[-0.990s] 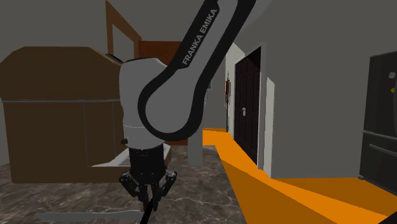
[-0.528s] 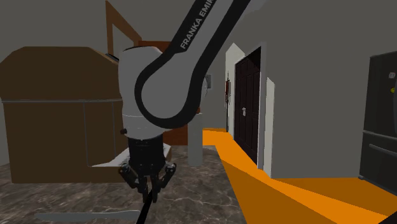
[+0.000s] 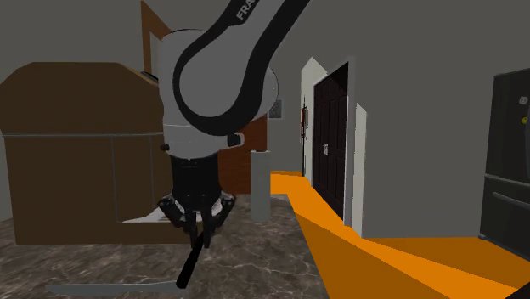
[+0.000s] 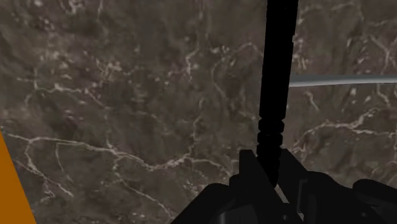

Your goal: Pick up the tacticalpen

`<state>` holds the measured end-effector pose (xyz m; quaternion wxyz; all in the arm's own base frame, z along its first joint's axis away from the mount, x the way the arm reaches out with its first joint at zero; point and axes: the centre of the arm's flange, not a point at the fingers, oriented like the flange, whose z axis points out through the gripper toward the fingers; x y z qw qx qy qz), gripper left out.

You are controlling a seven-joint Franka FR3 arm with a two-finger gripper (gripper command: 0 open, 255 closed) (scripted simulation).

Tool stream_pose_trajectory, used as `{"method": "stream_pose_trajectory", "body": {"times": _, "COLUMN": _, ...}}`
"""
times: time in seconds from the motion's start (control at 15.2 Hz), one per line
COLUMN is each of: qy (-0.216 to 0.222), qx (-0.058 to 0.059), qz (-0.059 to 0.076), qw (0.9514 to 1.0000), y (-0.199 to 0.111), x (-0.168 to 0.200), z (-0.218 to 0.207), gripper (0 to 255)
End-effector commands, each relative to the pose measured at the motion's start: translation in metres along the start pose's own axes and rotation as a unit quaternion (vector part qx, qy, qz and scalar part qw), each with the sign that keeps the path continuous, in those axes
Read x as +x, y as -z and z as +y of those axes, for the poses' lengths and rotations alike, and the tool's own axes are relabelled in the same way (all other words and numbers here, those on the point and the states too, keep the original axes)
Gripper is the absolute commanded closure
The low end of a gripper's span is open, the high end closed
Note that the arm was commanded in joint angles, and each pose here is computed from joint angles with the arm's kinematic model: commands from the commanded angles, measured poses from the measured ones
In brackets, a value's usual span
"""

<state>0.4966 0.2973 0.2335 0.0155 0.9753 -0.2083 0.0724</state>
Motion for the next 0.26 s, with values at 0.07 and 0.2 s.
{"method": "stream_pose_trajectory", "body": {"times": 0.07, "qy": 0.000, "qx": 0.000, "qz": 0.000, "qw": 1.0000, "y": 0.0150, "x": 0.0022, "z": -0.0007, "gripper": 255}}
{"method": "stream_pose_trajectory", "body": {"times": 0.2, "qy": 0.000, "qx": 0.000, "qz": 0.000, "qw": 1.0000, "y": 0.0158, "x": 0.0023, "z": -0.0007, "gripper": 255}}
